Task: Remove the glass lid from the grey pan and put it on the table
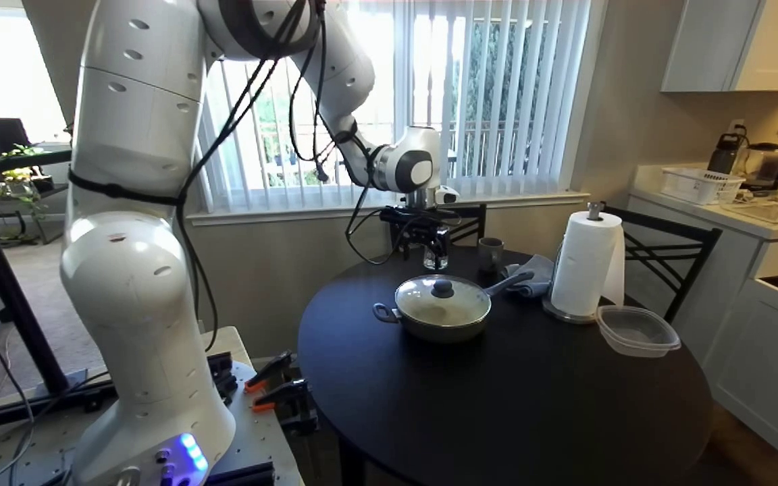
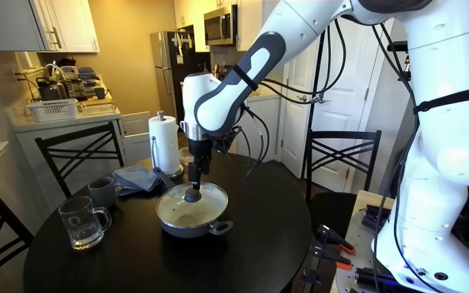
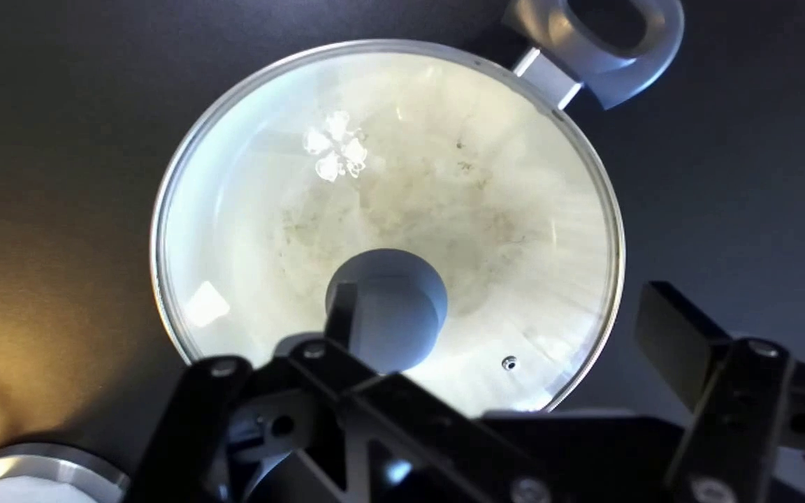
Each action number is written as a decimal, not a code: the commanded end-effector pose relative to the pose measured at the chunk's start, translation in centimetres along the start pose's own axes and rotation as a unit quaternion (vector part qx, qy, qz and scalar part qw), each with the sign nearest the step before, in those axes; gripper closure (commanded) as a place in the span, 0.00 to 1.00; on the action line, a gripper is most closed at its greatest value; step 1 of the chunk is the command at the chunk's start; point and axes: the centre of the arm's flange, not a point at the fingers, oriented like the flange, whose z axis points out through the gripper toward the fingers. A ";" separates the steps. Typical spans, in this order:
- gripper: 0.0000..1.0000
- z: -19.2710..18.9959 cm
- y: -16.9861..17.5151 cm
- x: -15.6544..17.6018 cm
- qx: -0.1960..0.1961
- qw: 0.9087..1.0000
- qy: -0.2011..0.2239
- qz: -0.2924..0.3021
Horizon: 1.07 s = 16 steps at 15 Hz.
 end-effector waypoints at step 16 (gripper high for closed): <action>0.00 6.4 6.7 8.1 0.052 0.998 0.002 -0.048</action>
